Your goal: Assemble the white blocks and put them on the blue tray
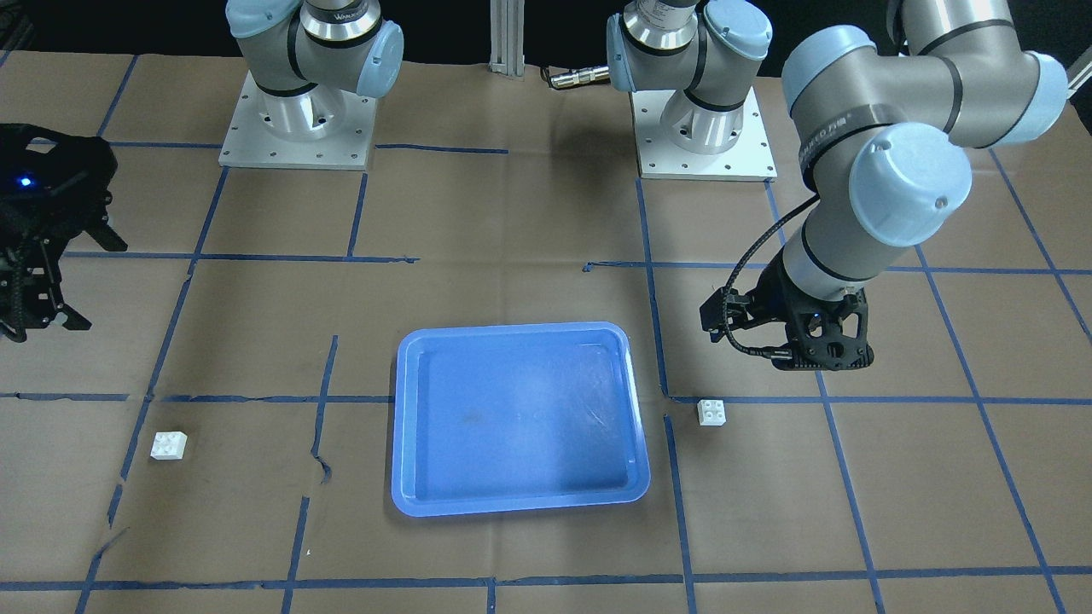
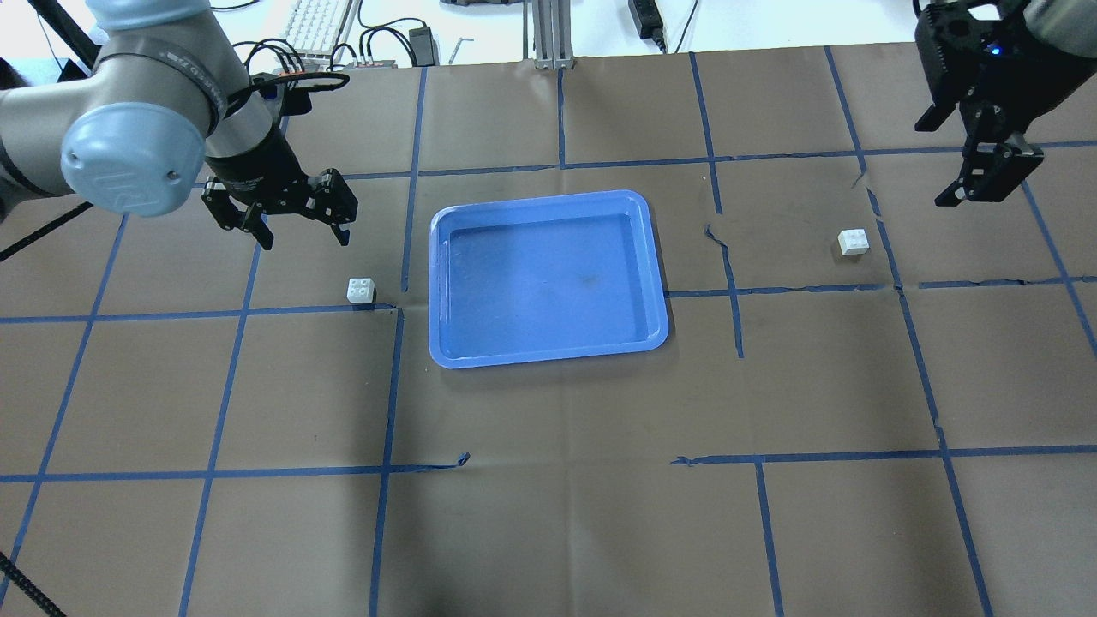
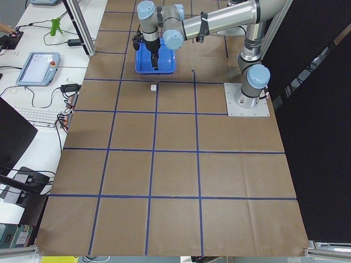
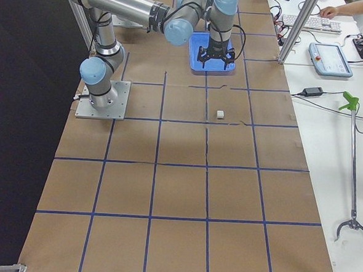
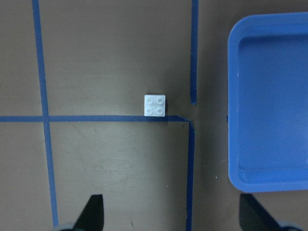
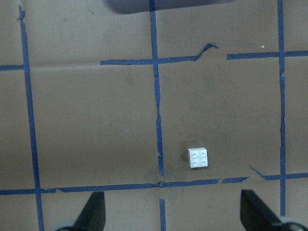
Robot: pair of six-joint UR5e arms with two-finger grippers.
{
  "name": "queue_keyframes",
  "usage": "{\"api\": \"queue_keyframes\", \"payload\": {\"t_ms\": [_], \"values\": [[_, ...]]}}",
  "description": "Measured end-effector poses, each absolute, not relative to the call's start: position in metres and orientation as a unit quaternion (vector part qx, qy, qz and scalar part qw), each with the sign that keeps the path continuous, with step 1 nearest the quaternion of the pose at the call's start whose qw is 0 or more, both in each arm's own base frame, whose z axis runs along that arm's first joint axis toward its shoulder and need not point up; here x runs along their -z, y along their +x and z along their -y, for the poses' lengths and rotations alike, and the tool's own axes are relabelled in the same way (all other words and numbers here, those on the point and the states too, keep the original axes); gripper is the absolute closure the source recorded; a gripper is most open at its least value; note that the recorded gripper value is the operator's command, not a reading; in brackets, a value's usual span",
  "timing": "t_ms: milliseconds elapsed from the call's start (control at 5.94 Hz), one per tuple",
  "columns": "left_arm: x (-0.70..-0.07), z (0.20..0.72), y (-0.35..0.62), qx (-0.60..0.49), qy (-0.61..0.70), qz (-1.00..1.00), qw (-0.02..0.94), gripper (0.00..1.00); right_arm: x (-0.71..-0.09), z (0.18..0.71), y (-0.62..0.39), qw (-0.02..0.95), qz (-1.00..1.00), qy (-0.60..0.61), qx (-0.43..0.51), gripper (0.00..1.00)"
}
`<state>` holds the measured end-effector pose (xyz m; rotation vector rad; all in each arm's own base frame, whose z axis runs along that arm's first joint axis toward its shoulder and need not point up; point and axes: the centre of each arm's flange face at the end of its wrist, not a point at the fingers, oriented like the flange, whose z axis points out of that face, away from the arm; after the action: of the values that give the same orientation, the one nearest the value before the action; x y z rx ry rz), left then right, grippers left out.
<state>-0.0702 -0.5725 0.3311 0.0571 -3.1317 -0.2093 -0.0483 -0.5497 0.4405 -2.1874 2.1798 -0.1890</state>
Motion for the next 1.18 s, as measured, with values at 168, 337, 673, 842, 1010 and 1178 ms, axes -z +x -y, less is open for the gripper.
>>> {"api": "queue_keyframes", "payload": {"t_ms": [168, 337, 673, 842, 1010, 1178], "values": [[-0.298, 0.583, -0.059, 0.093, 0.027, 0.995, 0.004, 0.0, -0.423, 0.559, -0.073, 0.048, -0.695, -0.711, 0.093, 0.0], [-0.267, 0.59, -0.053, 0.117, 0.031, 0.993, 0.007, 0.0, -0.399, 0.57, -0.091, 0.077, -0.687, -0.712, 0.123, 0.0], [-0.217, 0.6, -0.052, 0.139, 0.033, 0.99, 0.011, 0.0, -0.314, 0.593, -0.144, 0.153, -0.668, -0.705, 0.186, 0.0], [-0.191, 0.605, -0.055, 0.13, 0.031, 0.991, 0.013, 0.0, -0.267, 0.601, -0.164, 0.186, -0.654, -0.702, 0.213, 0.0], [-0.173, 0.606, -0.056, 0.111, 0.029, 0.993, 0.013, 0.0, -0.226, 0.609, -0.173, 0.211, -0.64, -0.7, 0.236, 0.0], [-0.167, 0.605, -0.06, 0.101, 0.022, 0.995, 0.012, 0.02, -0.193, 0.615, -0.176, 0.226, -0.633, -0.696, 0.254, 0.0]]}}
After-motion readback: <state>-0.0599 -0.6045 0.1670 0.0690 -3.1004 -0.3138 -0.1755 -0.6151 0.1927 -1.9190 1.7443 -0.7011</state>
